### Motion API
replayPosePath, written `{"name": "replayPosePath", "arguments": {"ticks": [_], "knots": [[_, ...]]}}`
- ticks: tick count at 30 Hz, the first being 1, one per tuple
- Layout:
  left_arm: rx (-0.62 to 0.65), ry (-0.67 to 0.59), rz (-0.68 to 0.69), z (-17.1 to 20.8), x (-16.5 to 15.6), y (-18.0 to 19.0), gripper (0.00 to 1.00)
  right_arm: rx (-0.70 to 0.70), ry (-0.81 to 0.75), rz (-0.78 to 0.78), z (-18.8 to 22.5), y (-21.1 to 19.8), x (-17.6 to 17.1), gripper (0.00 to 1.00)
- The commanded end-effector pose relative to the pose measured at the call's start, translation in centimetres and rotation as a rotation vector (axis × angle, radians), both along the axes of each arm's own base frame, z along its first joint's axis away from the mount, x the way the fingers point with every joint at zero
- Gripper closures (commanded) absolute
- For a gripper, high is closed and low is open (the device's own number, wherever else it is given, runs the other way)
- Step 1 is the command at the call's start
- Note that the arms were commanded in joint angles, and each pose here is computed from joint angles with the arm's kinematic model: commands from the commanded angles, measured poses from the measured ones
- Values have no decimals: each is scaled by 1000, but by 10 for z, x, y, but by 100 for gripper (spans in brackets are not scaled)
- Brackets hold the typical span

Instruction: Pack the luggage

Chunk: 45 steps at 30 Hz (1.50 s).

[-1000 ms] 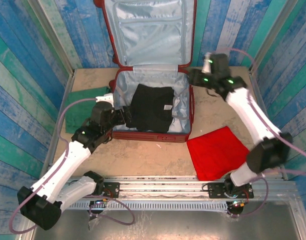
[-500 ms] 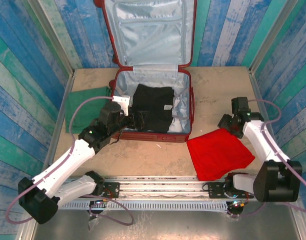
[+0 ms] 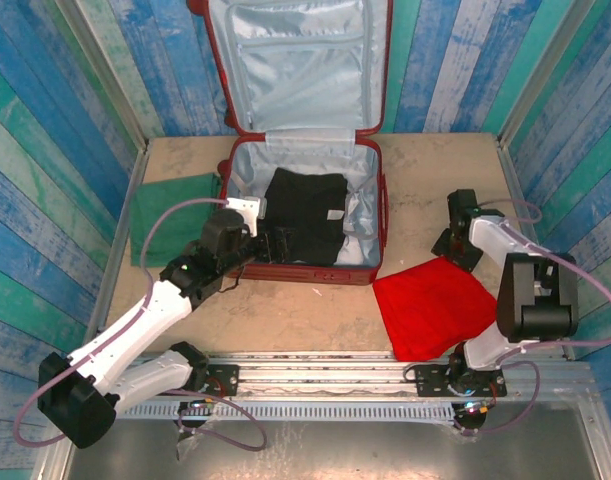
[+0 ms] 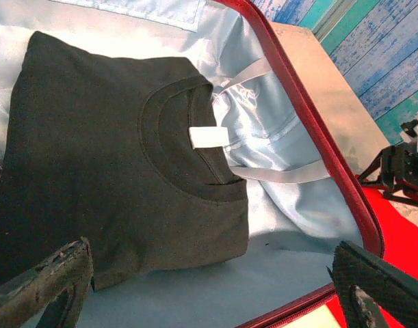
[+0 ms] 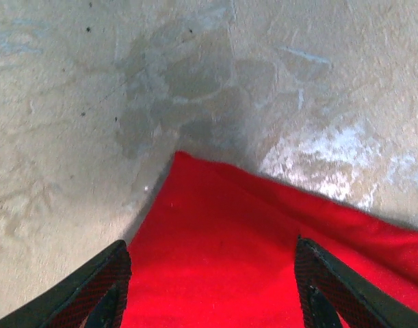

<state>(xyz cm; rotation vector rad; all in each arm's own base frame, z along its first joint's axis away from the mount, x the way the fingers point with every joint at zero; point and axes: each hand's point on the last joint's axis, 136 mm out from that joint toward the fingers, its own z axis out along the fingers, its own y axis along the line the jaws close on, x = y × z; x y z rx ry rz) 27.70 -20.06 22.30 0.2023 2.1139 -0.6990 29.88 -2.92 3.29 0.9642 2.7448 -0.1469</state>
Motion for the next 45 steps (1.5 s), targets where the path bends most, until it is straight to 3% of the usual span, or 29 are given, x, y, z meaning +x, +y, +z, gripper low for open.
{"name": "replayPosePath", "arguments": {"ticks": [1,7,10,12,20,28,39,45], "knots": [[-2,3,-10,-2,2,-4,6,-45,18,-11,-12,-3,5,37],[11,24,-1,-6,2,-3,7,-70,64,58,-37,11,9,50],[58,60,61,-17,6,8,7,-76,38,110,-38,17,26,72],[66,78,63,-21,6,8,7,-95,6,157,-33,20,43,80],[-51,77,-134,-7,-10,-42,7,-38,-87,334,-18,46,106,99],[-51,10,-411,19,-28,-116,7,-136,-80,487,6,44,113,99],[207,164,-675,-39,11,-221,7,-196,-189,512,42,30,69,100],[280,131,-838,-53,3,-283,7,-148,-290,488,69,24,62,100]]}}
